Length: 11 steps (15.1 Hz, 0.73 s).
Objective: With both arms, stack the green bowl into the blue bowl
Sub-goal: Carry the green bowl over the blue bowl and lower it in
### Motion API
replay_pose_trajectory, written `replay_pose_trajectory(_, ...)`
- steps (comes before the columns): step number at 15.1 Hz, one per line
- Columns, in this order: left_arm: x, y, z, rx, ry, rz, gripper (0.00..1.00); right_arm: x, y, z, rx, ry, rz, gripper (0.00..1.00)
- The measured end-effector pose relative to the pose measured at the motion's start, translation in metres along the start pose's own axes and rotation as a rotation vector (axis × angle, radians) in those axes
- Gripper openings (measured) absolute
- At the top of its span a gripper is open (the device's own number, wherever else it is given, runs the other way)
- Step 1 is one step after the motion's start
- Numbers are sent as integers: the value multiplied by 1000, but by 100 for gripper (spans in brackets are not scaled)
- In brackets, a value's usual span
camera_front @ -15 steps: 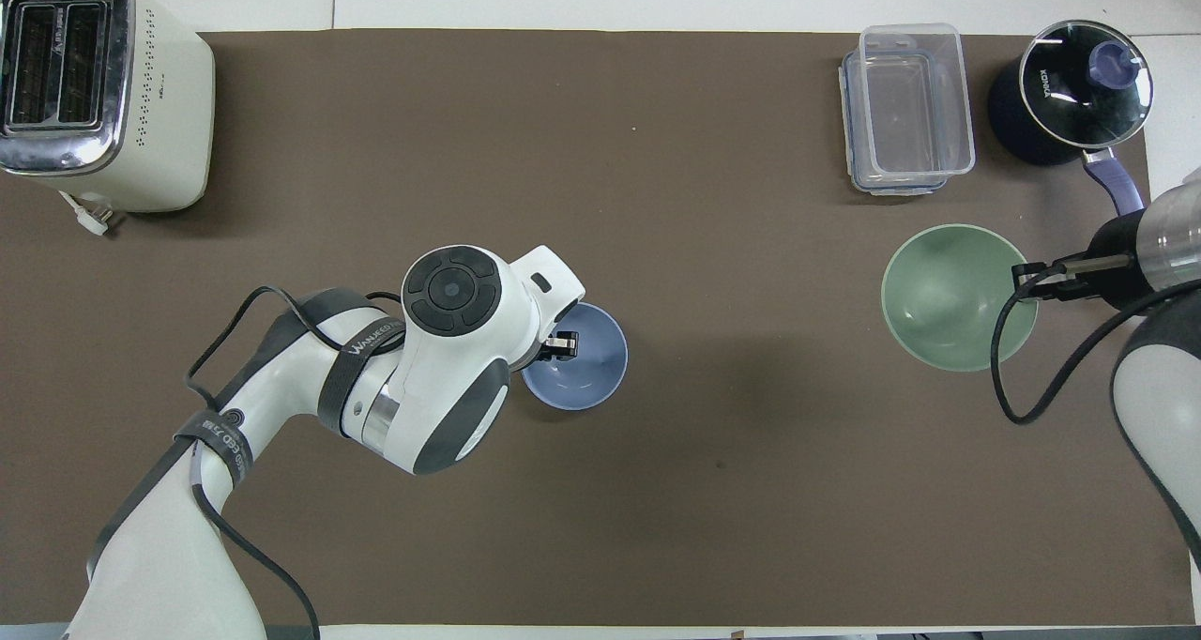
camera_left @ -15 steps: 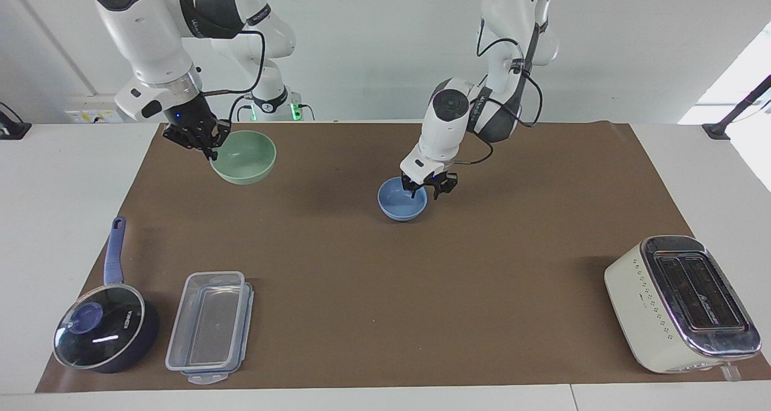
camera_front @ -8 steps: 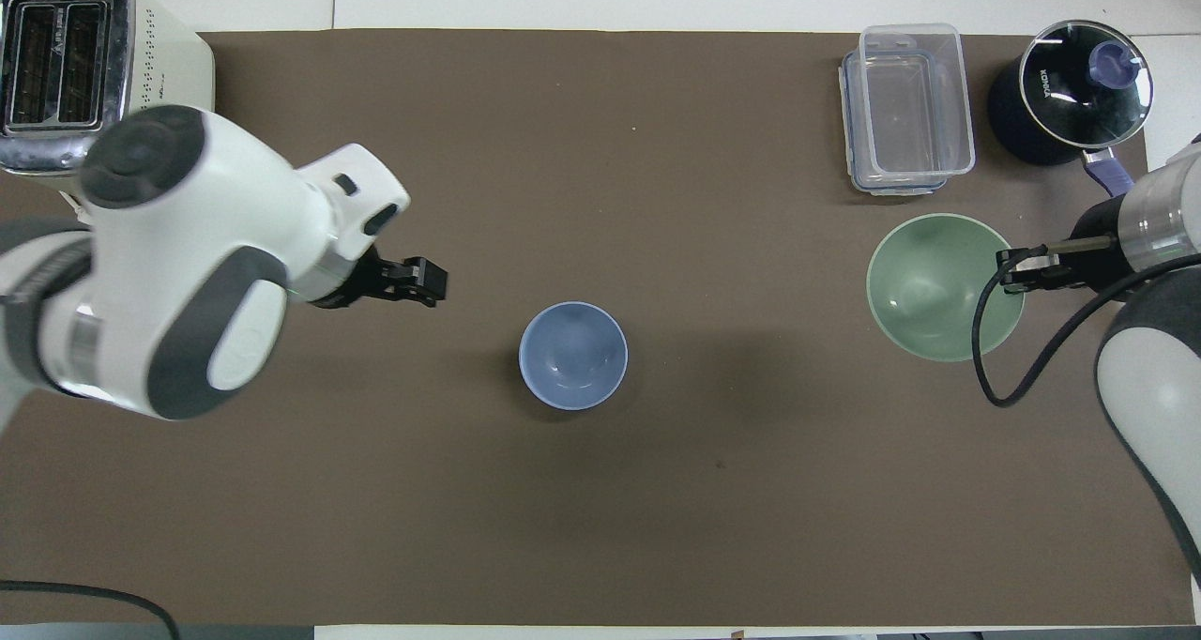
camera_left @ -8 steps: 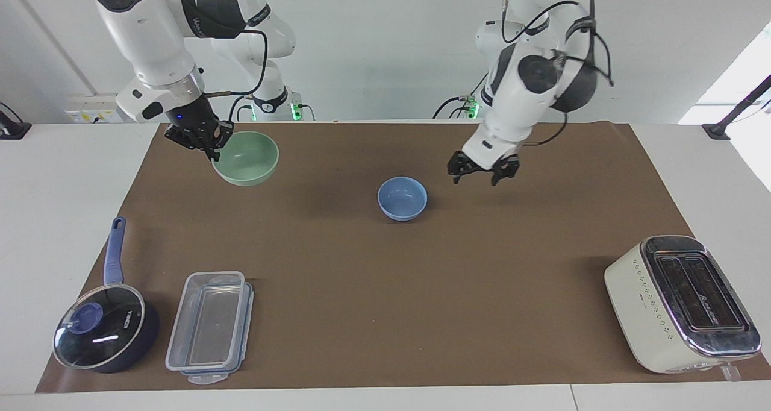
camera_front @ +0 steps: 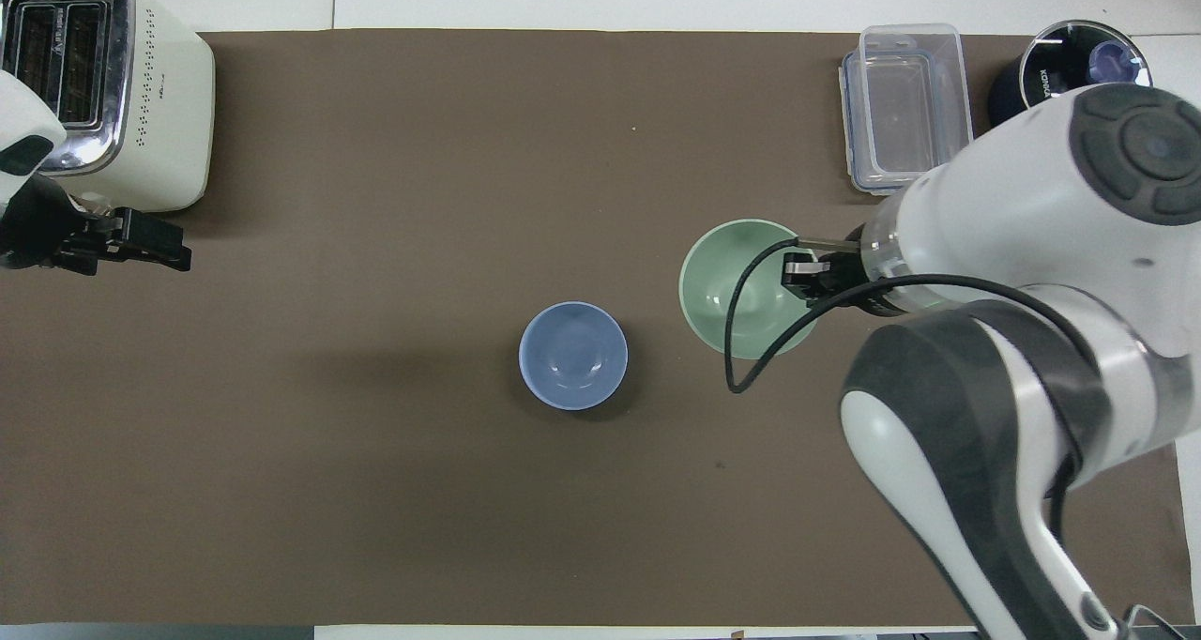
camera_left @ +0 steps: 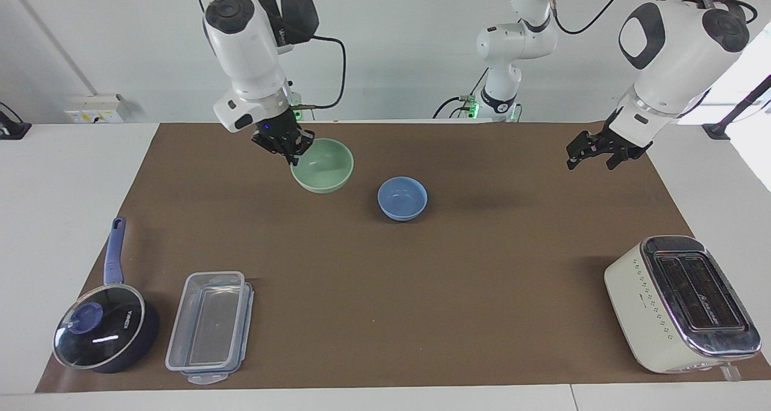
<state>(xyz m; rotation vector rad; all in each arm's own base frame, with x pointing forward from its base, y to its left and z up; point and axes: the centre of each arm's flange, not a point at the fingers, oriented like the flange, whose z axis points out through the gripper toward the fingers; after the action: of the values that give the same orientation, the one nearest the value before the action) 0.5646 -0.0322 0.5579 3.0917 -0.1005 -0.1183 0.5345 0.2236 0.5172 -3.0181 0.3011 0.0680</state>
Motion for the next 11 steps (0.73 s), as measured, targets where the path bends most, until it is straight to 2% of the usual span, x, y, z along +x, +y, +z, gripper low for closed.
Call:
replay_pose_trajectory(5,-2,1,-6,2,10,1,100,-28,-78,66,50,39,-38,4)
replay_pose_trajectory(8,-10,2,-15,4,6,2,100,-39,-80,101,64,67,-91,4)
replay_pose_trajectory(11,-28,6,-26,13,-33,7,100,-47,-74,129,53,65,-157,4)
